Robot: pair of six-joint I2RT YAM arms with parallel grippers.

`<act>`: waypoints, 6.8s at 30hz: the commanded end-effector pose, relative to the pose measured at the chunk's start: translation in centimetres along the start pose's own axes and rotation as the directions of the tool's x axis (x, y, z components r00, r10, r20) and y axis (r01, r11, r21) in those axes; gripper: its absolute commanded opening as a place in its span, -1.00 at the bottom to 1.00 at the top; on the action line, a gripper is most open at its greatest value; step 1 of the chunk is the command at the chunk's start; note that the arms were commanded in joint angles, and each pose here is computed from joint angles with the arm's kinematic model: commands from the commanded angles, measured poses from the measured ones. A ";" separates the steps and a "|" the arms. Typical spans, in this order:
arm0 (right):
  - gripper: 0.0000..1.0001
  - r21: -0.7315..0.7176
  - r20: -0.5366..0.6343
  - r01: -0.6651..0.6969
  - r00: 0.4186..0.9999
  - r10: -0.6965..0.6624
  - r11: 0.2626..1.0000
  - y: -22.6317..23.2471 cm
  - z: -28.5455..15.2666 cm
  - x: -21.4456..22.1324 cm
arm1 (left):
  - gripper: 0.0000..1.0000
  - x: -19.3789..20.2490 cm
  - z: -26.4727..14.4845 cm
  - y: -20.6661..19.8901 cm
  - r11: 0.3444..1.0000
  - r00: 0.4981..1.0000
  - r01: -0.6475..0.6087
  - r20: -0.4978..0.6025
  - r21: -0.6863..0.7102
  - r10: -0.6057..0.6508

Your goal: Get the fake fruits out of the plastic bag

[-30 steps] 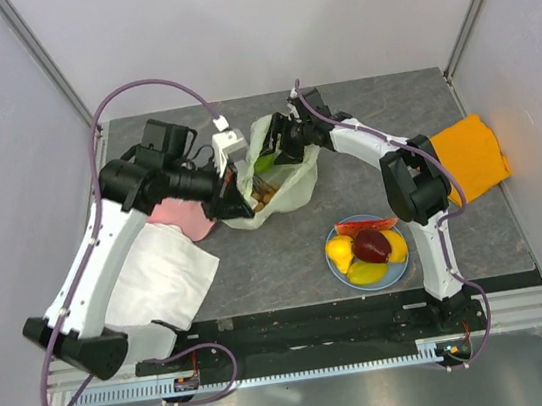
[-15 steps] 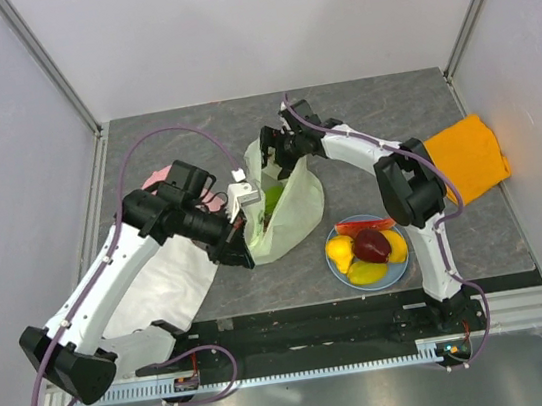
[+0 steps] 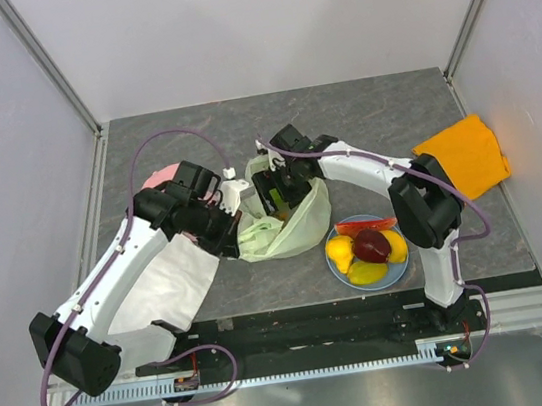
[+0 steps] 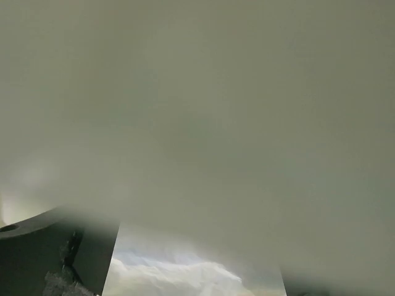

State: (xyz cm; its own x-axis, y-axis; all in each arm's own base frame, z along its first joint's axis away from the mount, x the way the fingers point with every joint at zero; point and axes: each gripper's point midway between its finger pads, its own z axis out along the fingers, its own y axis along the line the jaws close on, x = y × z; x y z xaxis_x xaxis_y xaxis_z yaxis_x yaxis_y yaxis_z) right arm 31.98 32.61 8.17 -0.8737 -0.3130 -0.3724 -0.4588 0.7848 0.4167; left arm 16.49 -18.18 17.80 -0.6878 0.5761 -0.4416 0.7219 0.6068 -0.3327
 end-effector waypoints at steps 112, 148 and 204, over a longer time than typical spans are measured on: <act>-0.65 0.074 0.159 0.935 0.333 -0.930 0.347 -1.5 -21.5 -2.2 | -0.97 -6.4 -0.2 6.7 0.987 0.970 -0.089 0.213 -0.130 0.116; -0.59 -0.173 -0.159 0.220 0.956 -0.248 0.960 -13.3 -17.0 15.7 | -0.97 -7.1 0.1 6.3 0.992 0.966 -0.086 0.236 -0.093 0.106; 0.73 0.025 0.484 0.524 0.739 -0.469 0.851 -3.2 -21.7 -8.8 | -0.97 -3.3 0.3 6.5 0.987 0.982 -0.110 0.139 -0.118 0.126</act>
State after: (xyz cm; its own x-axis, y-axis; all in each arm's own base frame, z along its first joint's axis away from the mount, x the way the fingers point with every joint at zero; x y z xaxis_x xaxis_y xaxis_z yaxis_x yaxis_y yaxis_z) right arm 33.80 14.41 24.13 -0.4566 -0.4377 -0.7746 -0.7971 0.5880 0.1376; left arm 24.86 -17.77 16.47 -0.6040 0.5280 -0.5970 0.7596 0.6081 -0.2307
